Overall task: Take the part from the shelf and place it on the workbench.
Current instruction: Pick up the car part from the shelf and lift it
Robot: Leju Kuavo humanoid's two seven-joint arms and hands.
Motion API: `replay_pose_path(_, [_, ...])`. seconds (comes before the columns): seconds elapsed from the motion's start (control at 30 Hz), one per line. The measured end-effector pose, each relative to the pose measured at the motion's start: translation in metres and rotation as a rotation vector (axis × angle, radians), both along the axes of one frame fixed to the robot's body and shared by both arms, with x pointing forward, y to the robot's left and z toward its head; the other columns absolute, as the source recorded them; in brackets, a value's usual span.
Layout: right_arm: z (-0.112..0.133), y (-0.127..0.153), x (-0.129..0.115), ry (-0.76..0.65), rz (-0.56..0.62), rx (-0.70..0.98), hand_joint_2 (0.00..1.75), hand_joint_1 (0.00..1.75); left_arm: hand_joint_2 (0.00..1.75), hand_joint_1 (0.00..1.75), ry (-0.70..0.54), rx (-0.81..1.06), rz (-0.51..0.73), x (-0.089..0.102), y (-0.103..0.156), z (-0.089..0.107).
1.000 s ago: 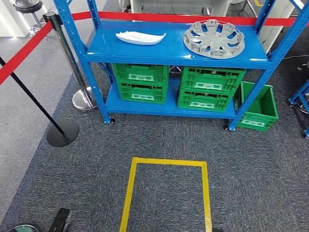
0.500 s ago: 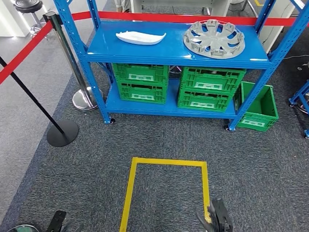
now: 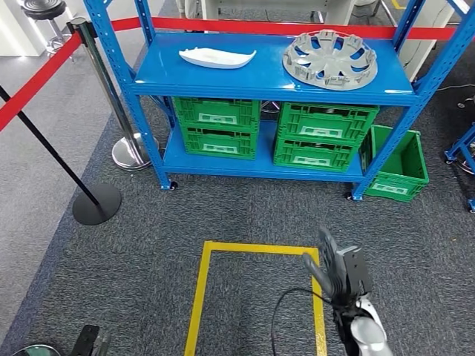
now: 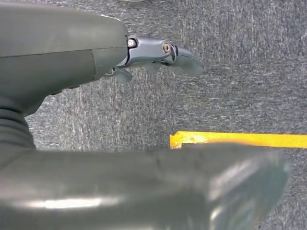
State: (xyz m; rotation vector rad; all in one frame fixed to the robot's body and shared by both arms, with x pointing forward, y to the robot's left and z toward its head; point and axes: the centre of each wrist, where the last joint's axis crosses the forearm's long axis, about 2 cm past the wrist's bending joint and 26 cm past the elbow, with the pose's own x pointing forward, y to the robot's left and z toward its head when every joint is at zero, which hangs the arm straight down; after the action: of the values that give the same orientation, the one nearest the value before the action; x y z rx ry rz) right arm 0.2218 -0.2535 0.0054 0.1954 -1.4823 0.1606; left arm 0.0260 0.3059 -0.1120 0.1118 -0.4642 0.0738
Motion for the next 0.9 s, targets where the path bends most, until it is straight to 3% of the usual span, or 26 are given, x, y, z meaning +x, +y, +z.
replay_pose_path(0.23, [0.065,0.001,0.035,-0.339,0.053,0.033,0.0,0.0,0.0,0.0,-0.013,-0.006,0.016,0.001,-0.003,0.0])
replay_pose_path(0.47, [0.131,-0.002,0.048,-0.653,0.115,0.049,0.0,0.0,0.0,0.0,-0.012,-0.031,0.057,0.002,-0.01,0.0])
replay_pose_path(0.9, [0.236,-0.007,0.029,-1.193,0.275,0.095,0.0,0.0,0.0,0.0,-0.003,-0.071,0.126,0.002,-0.015,0.0])
